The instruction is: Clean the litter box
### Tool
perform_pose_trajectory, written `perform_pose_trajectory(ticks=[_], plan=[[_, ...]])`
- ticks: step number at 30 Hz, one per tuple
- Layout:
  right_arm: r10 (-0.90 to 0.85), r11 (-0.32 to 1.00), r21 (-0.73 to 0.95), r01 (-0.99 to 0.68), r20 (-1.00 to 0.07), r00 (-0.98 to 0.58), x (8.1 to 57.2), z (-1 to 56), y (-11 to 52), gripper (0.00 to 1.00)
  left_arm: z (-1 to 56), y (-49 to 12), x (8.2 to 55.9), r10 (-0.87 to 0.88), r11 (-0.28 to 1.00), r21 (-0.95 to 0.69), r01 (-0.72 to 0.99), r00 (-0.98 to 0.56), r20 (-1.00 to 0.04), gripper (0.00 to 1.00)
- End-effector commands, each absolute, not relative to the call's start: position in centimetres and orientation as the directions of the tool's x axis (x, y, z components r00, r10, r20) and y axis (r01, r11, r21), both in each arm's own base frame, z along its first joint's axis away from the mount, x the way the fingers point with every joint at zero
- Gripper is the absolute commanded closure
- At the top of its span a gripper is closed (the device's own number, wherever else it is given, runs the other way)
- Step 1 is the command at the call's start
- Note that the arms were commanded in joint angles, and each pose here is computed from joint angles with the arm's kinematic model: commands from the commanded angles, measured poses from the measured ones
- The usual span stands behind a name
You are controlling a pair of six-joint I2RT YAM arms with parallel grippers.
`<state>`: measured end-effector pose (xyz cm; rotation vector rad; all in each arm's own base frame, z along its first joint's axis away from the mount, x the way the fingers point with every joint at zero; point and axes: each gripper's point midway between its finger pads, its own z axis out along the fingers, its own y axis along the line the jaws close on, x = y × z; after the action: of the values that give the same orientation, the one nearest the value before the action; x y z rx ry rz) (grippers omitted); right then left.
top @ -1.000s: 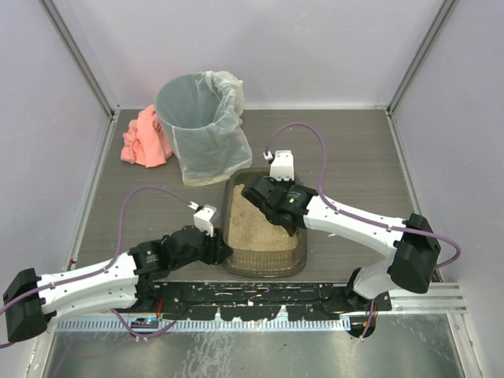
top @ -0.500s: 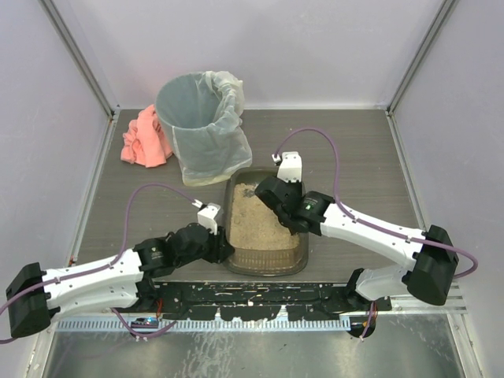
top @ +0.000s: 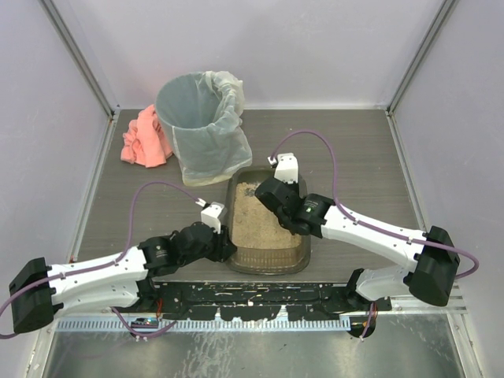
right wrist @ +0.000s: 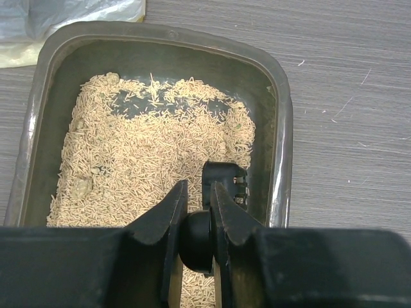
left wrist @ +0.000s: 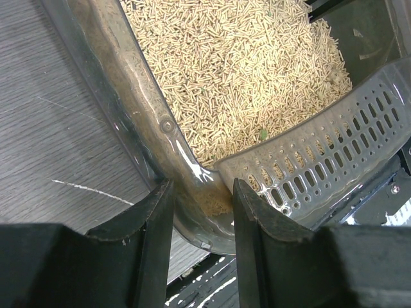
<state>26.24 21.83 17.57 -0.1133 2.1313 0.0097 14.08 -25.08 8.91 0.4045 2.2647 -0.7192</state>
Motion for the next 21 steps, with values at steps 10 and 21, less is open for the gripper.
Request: perform_pose_trajectory(ticks=[10,21], plan=[[0.209,0.935,0.337,-0.109,-0.772,-0.6,24.9,18.2,28.2,0.99,10.5,-28.6,13.8,0.059,0.723,-0.433,0.538,-0.673,-0.738,0.64],[0.251,0.918,0.382,-0.103,-0.763,-0.595,25.2,18.3,29.1,0.99,10.4,-28.9,13.5,0.066,0.72,-0.431,0.544,-0.672,-0.738,0.64]])
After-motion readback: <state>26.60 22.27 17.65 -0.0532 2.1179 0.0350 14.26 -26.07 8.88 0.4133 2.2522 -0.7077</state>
